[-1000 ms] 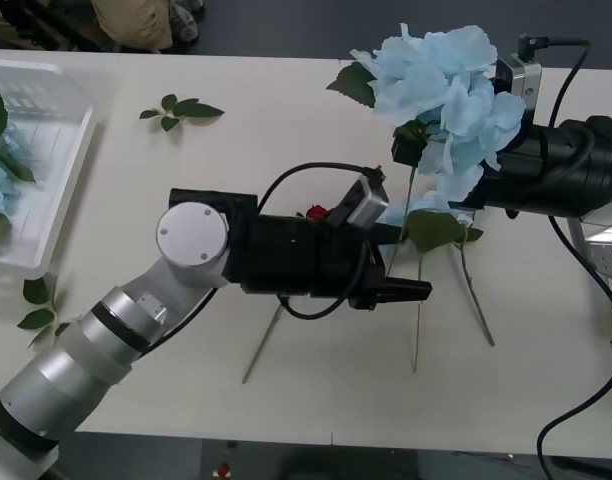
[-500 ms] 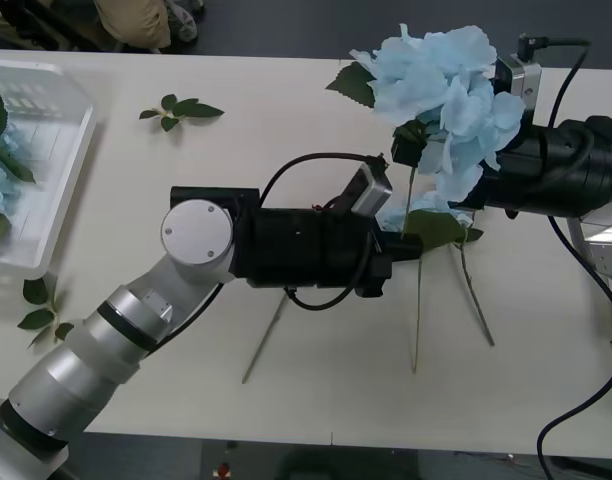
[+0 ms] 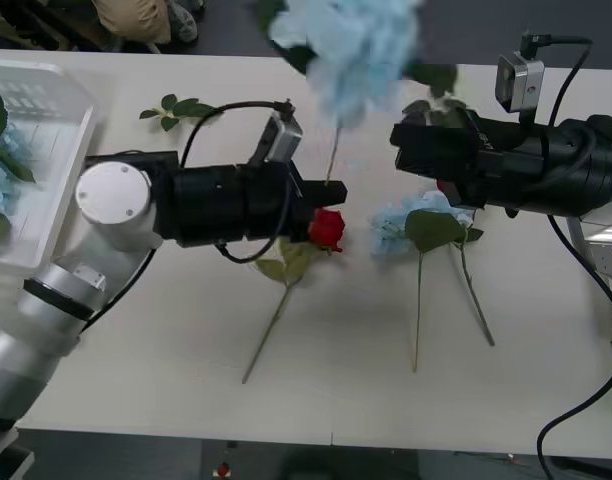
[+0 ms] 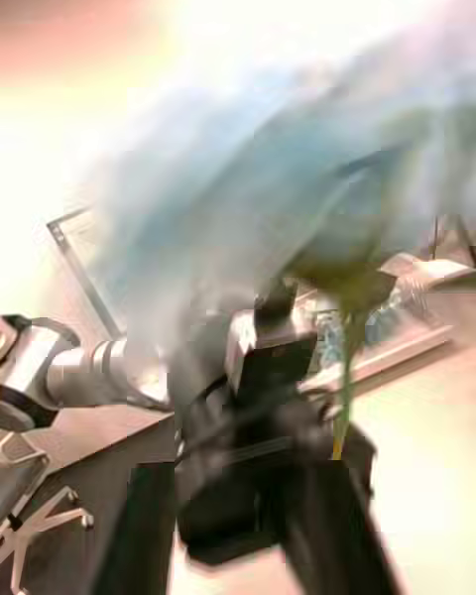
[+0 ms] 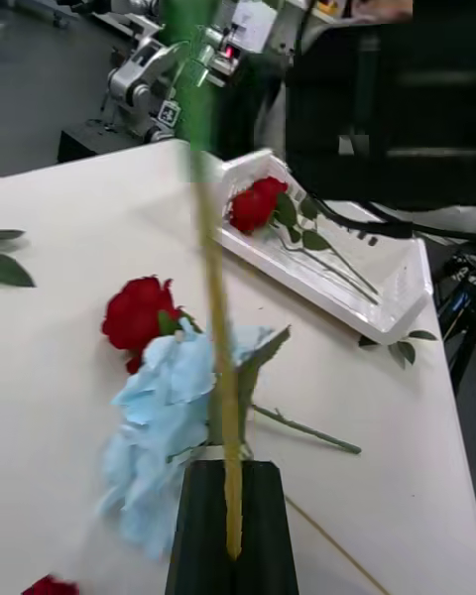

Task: Put the red flowers into the right box and the blue flowers into the left box

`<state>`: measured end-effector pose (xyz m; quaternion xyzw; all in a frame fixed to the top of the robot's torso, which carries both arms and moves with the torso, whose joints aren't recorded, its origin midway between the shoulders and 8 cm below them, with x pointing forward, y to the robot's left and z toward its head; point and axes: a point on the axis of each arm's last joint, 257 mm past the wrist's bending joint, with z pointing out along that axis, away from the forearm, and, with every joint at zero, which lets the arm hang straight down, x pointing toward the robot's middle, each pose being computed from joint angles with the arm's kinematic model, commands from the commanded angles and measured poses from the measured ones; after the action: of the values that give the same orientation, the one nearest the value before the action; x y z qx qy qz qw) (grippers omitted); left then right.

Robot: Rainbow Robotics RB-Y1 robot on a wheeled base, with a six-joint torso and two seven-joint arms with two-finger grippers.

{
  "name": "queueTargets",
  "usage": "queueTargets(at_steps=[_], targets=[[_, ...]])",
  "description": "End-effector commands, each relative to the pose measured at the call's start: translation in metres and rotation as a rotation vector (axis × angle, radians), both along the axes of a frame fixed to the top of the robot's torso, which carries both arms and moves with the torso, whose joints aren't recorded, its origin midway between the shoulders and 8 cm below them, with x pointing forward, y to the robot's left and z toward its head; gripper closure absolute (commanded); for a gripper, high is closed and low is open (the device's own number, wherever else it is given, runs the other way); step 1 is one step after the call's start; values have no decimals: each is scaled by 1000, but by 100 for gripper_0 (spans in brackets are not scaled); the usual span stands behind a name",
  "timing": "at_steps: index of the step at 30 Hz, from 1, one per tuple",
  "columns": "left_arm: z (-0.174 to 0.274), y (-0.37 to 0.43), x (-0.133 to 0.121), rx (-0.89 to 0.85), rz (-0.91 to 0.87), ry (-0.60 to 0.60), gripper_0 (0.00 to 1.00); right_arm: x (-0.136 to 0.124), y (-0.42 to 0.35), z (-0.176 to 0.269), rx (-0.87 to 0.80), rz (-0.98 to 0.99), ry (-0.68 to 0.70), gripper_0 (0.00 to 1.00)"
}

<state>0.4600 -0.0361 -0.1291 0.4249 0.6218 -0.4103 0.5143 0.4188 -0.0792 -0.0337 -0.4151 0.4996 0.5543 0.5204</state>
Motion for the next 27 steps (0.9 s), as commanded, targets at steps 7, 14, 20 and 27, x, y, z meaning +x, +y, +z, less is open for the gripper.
queueTargets(at_steps=[7,14,20,27], targets=[[32,132,39,48,148,79,100,-1,-3,9,-44,5,-56,0],[31,310,64,316,410,94,100,3,-30,-24,-234,-20,-66,0],[13,457,49,609,659,200,100,-2,-80,-66,-489,-51,259,0],[2,566,35,946,893,248,100,23,-144,-103,-657,-311,635,0]])
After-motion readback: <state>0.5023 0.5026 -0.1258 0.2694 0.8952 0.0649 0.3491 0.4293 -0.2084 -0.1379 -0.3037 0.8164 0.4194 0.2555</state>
